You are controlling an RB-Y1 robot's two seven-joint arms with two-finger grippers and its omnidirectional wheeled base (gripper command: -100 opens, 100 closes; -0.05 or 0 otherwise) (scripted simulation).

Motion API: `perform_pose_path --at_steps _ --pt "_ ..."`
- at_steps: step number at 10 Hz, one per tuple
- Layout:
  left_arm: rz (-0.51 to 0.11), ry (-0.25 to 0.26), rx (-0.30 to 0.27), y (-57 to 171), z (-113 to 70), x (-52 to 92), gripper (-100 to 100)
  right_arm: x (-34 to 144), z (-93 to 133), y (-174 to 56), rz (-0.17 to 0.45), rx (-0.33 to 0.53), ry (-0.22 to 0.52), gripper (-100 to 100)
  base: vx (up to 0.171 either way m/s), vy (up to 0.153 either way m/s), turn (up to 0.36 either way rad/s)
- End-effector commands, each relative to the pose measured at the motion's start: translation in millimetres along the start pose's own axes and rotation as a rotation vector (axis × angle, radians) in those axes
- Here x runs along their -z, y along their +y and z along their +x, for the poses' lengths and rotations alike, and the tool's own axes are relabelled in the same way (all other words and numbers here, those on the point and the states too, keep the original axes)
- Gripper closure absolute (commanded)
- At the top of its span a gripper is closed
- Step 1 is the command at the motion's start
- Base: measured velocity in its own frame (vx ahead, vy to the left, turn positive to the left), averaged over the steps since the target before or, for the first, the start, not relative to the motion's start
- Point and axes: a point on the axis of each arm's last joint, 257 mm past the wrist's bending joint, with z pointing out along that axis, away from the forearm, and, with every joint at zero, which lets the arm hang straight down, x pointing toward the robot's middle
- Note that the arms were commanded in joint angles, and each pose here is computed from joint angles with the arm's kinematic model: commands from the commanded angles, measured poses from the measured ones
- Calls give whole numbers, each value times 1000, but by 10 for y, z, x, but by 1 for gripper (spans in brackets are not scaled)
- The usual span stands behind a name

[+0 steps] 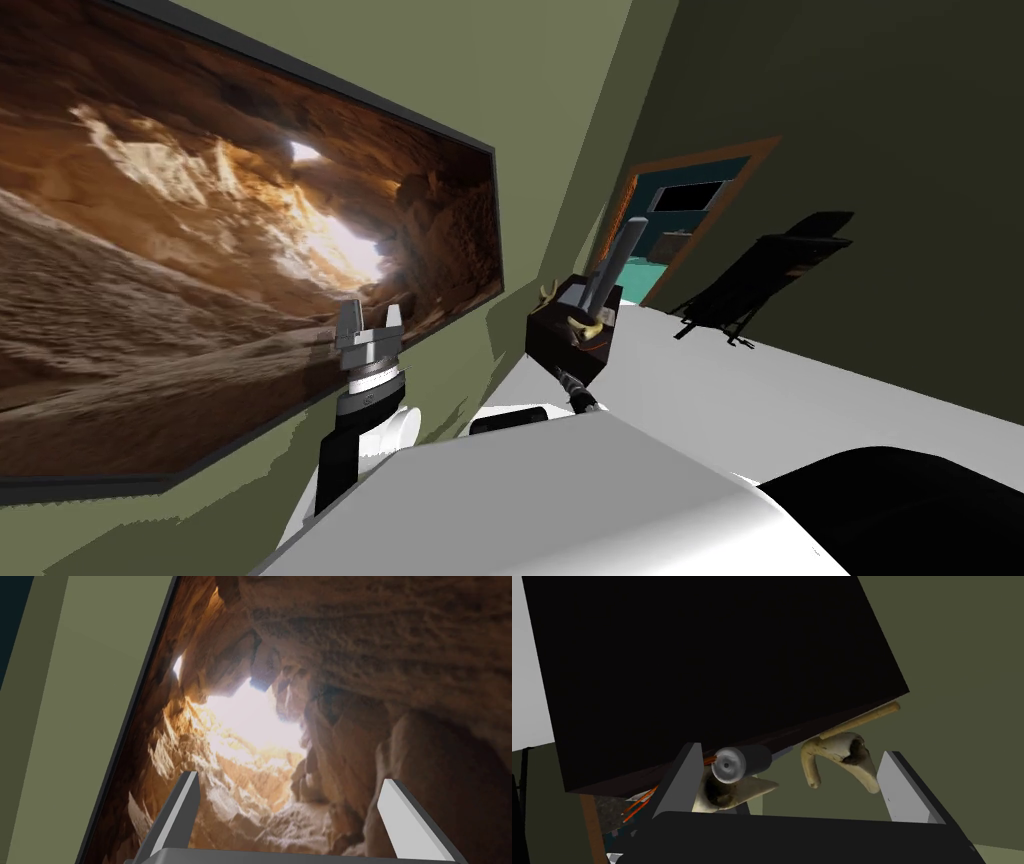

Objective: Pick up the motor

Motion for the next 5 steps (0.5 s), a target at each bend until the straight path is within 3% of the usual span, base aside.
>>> perform_pose_path --at_steps 1,2,3,4,5 --pt "0 0 0 0 0 0 0 -16 93 -322 77 44 25 -100 -13 -12 169" --pt "0 0 0 0 -1 1 0 -13 135 -369 86 46 33 -100 -4 -7 -7" --pt "0 0 0 0 -1 1 0 -12 179 -585 150 109 43 -100 -10 -4 318" --pt "0 0 0 0 0 0 0 4 273 -707 173 125 62 -100 -7 -12 213" --pt "0 0 0 0 -1 1 0 18 336 -908 221 196 77 -100 -9 -13 297"
